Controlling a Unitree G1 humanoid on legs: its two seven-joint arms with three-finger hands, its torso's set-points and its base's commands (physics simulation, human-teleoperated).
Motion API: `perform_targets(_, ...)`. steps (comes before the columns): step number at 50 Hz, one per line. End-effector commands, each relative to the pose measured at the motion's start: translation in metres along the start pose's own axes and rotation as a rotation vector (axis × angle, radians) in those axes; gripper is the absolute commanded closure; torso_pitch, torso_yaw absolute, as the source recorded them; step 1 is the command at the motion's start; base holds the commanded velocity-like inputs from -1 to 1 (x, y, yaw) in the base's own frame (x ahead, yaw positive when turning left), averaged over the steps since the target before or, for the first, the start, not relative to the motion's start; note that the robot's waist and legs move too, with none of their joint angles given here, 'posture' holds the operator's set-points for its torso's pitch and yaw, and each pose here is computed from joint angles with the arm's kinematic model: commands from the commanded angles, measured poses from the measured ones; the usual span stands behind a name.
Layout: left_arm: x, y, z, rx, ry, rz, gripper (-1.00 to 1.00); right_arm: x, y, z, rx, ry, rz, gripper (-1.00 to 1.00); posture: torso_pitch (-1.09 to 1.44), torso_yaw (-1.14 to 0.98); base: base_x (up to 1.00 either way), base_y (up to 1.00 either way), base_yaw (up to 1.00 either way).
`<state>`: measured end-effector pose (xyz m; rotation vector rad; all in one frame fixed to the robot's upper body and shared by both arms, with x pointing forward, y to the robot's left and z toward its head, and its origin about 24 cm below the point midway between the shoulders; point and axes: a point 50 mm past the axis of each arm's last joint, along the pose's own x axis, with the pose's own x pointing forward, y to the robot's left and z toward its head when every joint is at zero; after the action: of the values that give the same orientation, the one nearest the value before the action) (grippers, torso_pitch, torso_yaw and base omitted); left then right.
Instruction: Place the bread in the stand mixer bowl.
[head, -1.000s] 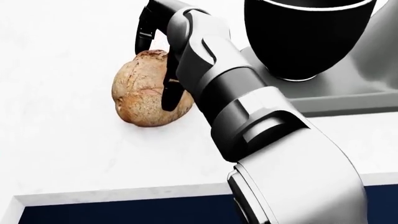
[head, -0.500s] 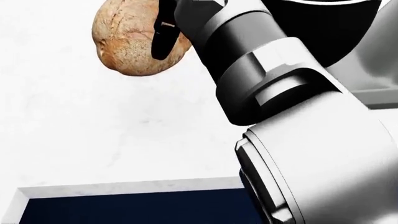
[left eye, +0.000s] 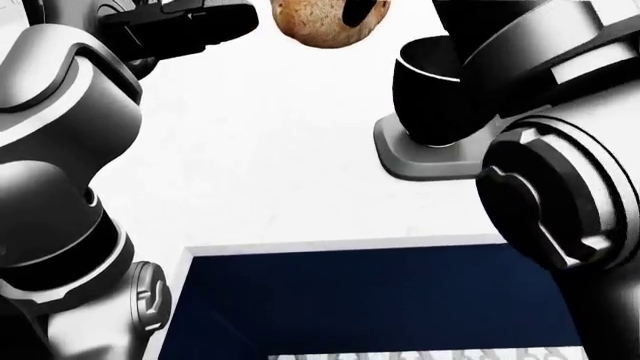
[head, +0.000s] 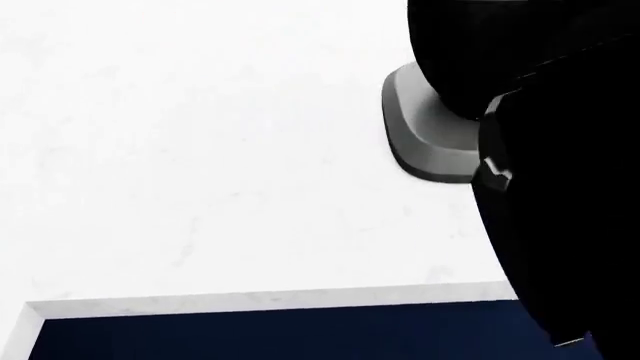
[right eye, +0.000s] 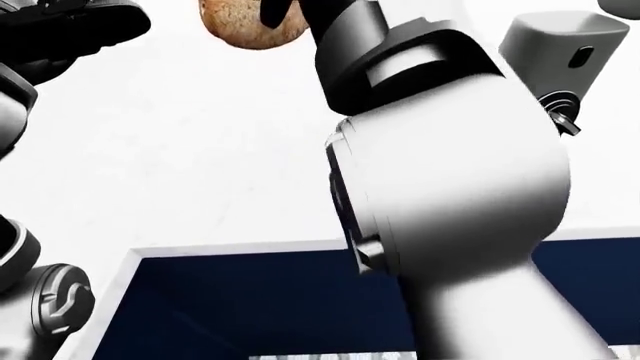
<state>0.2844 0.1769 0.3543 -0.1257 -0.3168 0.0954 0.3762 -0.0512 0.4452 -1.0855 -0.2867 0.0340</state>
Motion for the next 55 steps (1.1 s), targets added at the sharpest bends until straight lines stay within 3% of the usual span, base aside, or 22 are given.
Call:
perform_targets(1, -0.004, 0.001, 0.016, -0.020, -0.077, 0.003, -1.00, -0.010, -0.029, 0.014, -0.012, -0.044, -0.091, 1.00, 0.00, 0.00, 0.00, 0.00, 0.00)
perform_targets(20, -0.003, 0.000, 0.014, -0.016, -0.072, 0.002, -1.00, -0.038, -0.103, -0.004, -0.050, 0.057, -0.206, 1.00, 0.00, 0.00, 0.00, 0.00, 0.00)
perform_targets(29, -0.003, -0.001, 0.012, -0.014, -0.069, 0.002, -1.00, -0.049, -0.126, -0.024, -0.053, 0.127, -0.244, 1.00, 0.00, 0.00, 0.00, 0.00, 0.00)
perform_targets(37, -0.003, -0.003, 0.012, -0.010, -0.067, 0.000, -1.00, -0.056, -0.140, -0.045, -0.043, 0.185, -0.276, 1.00, 0.00, 0.00, 0.00, 0.00, 0.00)
perform_targets(55, -0.004, -0.004, 0.011, -0.007, -0.067, -0.004, -1.00, -0.050, -0.130, -0.090, -0.029, 0.299, -0.267, 1.00, 0.00, 0.00, 0.00, 0.00, 0.00)
